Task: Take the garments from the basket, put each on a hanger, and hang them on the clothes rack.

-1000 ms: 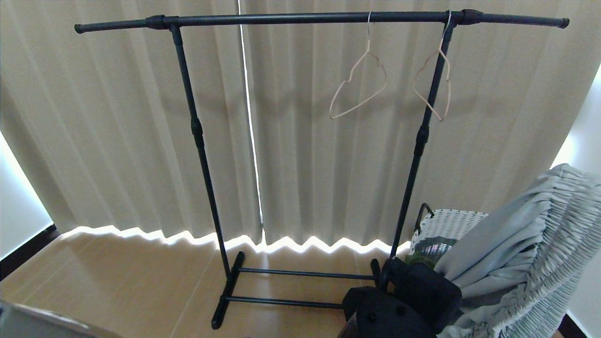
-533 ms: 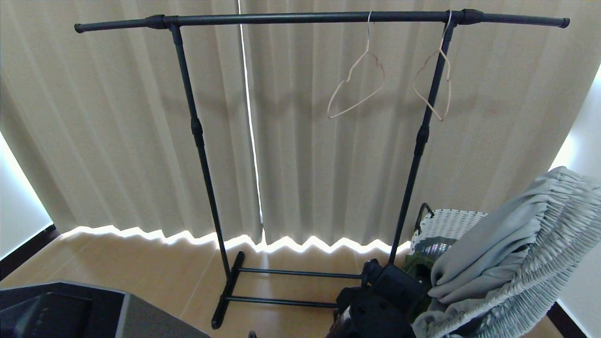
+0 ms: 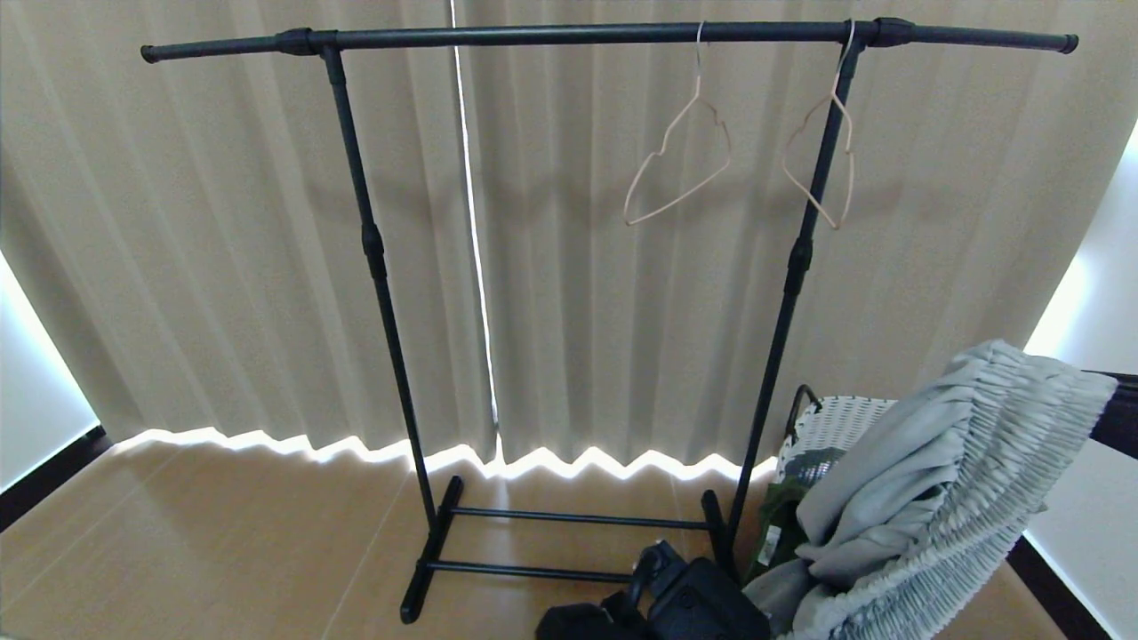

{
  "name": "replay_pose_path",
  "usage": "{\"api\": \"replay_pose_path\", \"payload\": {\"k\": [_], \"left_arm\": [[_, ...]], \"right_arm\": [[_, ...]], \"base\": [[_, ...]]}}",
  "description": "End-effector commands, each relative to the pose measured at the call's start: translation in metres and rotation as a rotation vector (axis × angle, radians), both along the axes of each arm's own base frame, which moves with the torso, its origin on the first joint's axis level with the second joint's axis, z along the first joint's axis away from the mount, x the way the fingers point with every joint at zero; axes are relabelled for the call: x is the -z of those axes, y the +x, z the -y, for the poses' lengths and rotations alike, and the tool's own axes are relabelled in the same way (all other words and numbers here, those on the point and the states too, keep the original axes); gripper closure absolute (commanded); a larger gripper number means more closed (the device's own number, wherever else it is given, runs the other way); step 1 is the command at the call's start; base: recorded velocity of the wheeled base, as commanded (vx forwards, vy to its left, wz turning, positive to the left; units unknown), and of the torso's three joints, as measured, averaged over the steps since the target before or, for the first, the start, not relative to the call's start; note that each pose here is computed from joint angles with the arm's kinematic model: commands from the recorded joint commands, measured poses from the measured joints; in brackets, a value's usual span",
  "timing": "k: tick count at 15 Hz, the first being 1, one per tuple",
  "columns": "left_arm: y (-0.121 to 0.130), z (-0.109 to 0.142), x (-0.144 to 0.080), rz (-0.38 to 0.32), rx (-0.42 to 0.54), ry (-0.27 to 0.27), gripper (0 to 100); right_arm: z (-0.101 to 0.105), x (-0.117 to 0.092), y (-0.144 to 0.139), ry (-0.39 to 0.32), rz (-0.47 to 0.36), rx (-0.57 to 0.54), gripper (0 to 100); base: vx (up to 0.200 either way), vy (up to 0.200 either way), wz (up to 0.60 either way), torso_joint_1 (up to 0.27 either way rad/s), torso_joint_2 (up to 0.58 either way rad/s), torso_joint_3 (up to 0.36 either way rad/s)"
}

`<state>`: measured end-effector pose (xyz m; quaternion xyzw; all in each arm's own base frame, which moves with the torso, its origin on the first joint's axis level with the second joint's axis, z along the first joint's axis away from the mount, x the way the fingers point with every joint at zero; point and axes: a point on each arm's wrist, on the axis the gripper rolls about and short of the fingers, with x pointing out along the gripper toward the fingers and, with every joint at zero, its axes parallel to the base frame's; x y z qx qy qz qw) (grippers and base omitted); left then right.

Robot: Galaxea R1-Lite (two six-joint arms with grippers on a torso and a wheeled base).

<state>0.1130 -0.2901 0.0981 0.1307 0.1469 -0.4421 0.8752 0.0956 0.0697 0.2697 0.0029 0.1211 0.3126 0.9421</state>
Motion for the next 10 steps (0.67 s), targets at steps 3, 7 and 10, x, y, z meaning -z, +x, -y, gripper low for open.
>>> {"api": "replay_pose_path", "payload": {"k": [3, 7, 10], "left_arm": [[-0.022, -0.077, -0.080, 0.159, -0.004, -0.216, 100], [-0.012, -0.135, -0.155, 0.250, -0.090, -0.354, 100], [0.000, -0.164, -0.211, 0.313, -0.155, -0.406, 100]], "right_arm": [[-0.013, -0.005, 0.008, -0.007, -0.012, -0.057, 100], [-0.027, -0.039, 0.017, 0.057, 0.045, -0.163, 100], [-0.037, -0.067, 0.029, 0.098, 0.103, -0.164, 100]], "base": [[0.000, 0.000, 0.00, 0.000, 0.00, 0.000], [0.000, 0.000, 0.00, 0.000, 0.00, 0.000], [0.000, 0.000, 0.00, 0.000, 0.00, 0.000]]}}
